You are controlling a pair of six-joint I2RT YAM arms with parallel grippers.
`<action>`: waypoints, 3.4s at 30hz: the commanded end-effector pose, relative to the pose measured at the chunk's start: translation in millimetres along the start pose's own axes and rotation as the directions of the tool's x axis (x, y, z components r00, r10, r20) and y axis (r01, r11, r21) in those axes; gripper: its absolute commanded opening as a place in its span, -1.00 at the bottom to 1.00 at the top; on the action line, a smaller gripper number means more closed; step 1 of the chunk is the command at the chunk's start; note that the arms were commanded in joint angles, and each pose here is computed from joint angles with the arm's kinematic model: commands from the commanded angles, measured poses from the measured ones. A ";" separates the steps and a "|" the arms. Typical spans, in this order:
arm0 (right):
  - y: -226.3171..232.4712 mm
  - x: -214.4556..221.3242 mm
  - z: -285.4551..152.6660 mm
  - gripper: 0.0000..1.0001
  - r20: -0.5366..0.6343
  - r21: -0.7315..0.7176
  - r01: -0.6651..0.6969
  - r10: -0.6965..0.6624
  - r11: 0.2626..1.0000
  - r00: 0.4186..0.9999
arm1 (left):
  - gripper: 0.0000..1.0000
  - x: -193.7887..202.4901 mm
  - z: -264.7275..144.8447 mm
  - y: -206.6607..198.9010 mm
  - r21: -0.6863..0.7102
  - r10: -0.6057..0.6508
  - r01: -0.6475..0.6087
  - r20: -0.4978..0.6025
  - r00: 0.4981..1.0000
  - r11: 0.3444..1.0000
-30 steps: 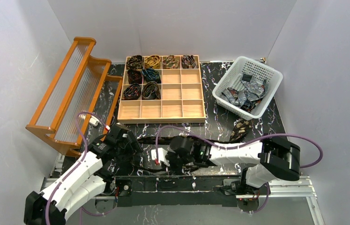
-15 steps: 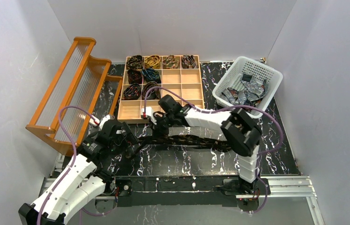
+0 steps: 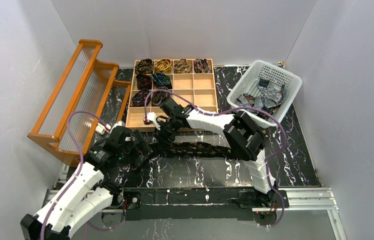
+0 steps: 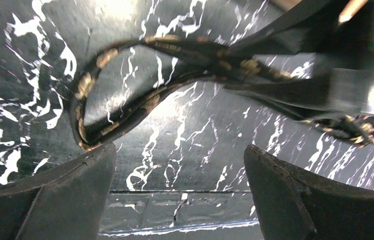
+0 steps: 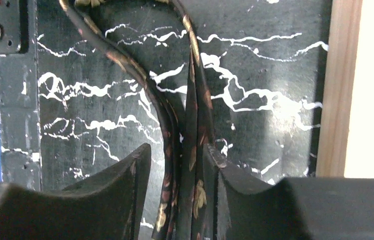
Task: Roll the ties
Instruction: Flatten out the tie at the center of the board.
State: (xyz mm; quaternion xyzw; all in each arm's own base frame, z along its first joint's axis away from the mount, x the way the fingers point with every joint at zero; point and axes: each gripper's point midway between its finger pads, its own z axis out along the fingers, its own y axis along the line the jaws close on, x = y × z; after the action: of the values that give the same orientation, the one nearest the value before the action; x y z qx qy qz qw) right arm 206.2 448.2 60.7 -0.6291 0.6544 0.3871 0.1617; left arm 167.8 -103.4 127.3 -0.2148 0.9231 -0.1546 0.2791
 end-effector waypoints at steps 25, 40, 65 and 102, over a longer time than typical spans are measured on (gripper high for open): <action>-4.2 25.0 4.2 0.70 0.014 0.103 0.241 -0.243 0.965 0.970 | 0.89 19.5 -1.4 3.2 0.056 -0.014 0.017 -0.049 0.999 0.998; 79.9 48.9 -9.7 -0.97 -0.015 -0.149 -0.182 0.182 0.972 0.983 | 0.90 21.4 -3.3 1.4 0.071 0.009 -0.005 -0.061 0.998 0.997; 80.4 35.5 -33.5 -0.83 -0.233 -0.450 -0.662 0.637 0.599 0.734 | 0.90 40.3 2.2 -11.4 0.152 0.065 -0.040 -0.161 0.985 0.988; 2.7 -15.9 -91.0 -0.10 -0.011 -0.032 -0.608 0.608 0.794 0.794 | 0.93 38.4 18.5 -36.5 0.210 0.210 -0.162 -0.227 0.951 0.964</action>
State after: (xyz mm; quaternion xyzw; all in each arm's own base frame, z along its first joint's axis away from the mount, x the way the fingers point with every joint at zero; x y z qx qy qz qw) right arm 213.0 393.5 72.6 -0.3562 0.8301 0.4209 -0.0832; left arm 156.2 -158.4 104.9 -0.0906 0.9500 -0.2430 0.1738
